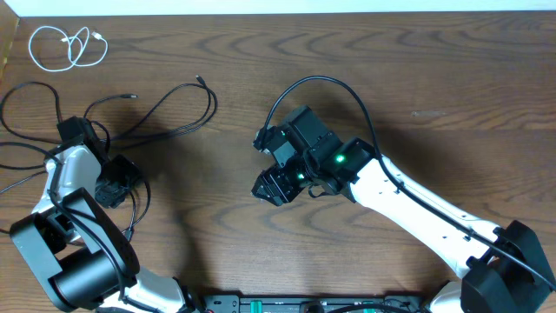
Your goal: Untangle cables
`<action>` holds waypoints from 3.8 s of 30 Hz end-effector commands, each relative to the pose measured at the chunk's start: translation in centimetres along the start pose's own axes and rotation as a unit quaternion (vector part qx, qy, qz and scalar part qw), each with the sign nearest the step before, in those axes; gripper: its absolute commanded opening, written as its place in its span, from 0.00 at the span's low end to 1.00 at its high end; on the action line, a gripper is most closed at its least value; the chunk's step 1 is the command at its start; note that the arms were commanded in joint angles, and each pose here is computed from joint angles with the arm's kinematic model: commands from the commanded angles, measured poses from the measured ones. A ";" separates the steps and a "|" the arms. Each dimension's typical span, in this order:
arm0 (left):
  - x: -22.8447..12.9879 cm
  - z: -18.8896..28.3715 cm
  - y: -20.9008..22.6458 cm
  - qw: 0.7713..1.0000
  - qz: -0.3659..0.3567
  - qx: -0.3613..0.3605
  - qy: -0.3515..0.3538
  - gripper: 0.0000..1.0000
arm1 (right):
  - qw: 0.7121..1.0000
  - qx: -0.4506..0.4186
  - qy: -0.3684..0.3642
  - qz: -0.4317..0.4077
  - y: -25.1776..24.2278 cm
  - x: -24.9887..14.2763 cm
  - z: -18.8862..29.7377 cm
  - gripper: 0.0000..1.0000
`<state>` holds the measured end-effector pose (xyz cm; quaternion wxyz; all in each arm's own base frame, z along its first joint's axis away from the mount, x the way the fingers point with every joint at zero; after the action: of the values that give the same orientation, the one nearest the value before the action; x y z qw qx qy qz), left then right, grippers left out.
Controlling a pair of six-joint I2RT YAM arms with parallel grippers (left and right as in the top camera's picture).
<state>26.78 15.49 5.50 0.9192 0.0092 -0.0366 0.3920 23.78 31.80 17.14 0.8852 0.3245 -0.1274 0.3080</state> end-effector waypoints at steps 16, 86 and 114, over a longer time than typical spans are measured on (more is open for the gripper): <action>-3.4 0.8 -0.7 0.994 0.008 -0.038 0.102 0.08 | 1.000 0.003 -0.006 0.002 0.5 0.3 0.3 0.59; -2.7 -0.5 15.5 0.855 0.509 0.094 -0.038 0.79 | 1.000 -0.018 -0.013 0.016 0.0 0.5 0.3 0.61; -0.1 -2.9 11.4 0.859 0.502 -0.092 -0.042 0.13 | 1.000 -0.019 -0.012 0.015 0.0 0.4 0.3 0.61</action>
<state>17.56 25.12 3.66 0.5862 -0.0097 -0.1247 0.8005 24.29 31.56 16.97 0.8900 0.3074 -0.1412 0.3056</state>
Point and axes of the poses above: each gripper's point midway between its finger pads, its own z axis back along the fingers, its own y axis along the line the jaws close on, x = y × z, the point moved 4 cm from there along z, back along the fingers, and after that the axes turned 4 degrees about -z, right-handed, at the moved point
